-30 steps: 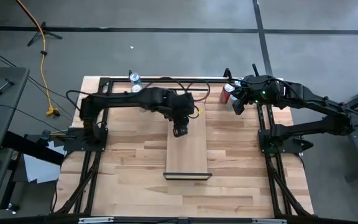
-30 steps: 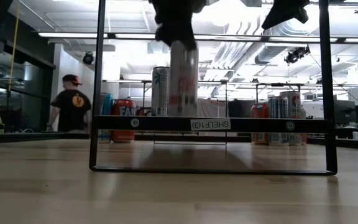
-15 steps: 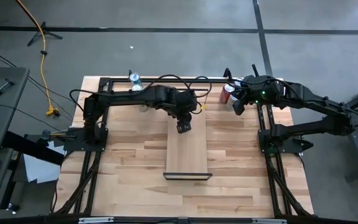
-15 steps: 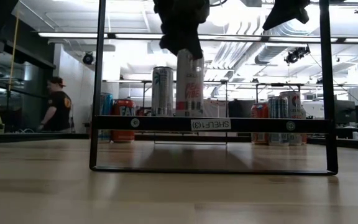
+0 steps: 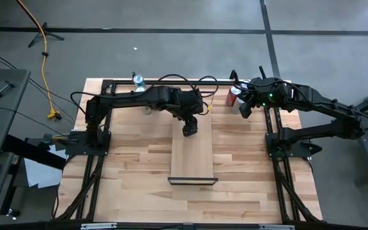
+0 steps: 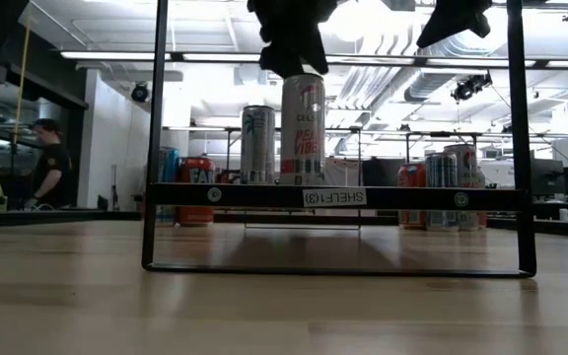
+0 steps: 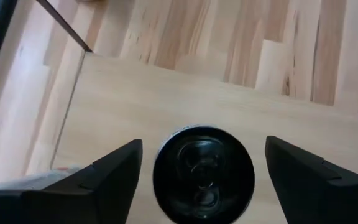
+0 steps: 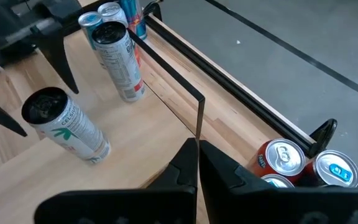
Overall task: Place canned beverage on shelf
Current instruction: Put the left white-pink soda can on the shelf aligned with the other white-pink soda can
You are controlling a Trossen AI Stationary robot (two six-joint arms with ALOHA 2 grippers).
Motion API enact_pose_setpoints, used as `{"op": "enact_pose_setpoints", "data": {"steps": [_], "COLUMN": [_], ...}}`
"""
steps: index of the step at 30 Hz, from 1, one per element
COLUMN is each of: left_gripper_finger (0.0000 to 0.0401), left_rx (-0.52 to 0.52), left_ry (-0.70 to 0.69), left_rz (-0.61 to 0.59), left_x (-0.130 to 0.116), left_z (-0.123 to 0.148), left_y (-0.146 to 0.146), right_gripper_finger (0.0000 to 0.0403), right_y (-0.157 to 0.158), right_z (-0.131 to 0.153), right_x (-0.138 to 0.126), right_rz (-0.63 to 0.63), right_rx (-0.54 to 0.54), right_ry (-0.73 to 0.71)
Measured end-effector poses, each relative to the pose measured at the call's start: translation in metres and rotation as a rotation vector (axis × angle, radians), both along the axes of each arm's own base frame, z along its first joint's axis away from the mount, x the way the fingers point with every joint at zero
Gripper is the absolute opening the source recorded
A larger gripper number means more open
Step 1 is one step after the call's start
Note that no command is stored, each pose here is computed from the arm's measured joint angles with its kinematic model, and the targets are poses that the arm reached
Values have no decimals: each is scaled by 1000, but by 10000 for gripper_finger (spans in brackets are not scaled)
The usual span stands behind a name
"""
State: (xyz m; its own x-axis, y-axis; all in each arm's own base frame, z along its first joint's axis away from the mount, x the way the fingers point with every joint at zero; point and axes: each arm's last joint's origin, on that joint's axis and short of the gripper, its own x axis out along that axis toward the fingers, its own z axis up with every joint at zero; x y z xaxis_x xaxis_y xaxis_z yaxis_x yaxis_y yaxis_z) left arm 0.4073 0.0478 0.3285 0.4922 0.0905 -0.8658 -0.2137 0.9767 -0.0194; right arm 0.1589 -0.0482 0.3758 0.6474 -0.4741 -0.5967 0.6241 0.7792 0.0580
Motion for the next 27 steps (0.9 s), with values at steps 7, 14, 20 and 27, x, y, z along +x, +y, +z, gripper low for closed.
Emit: {"op": "enact_pose_setpoints", "data": {"steps": [7, 14, 20, 27], "left_gripper_finger": [296, 279, 213, 45], "left_rx": [19, 80, 101, -50], "left_ry": [-29, -320, -512, -608], "left_rz": [10, -14, 110, 285], "left_x": [-26, -65, -110, -150], "left_z": [50, 95, 63, -1], "left_y": [8, -6, -24, -45], "right_gripper_finger": [0, 0, 0, 0], "right_y": [3, 3, -1, -7], "right_z": [0, -16, -35, -49], "right_x": [8, 40, 67, 102], "right_rz": [186, 459, 609, 701], "right_rx": [25, 123, 165, 145], "right_ry": [-11, 50, 106, 55]}}
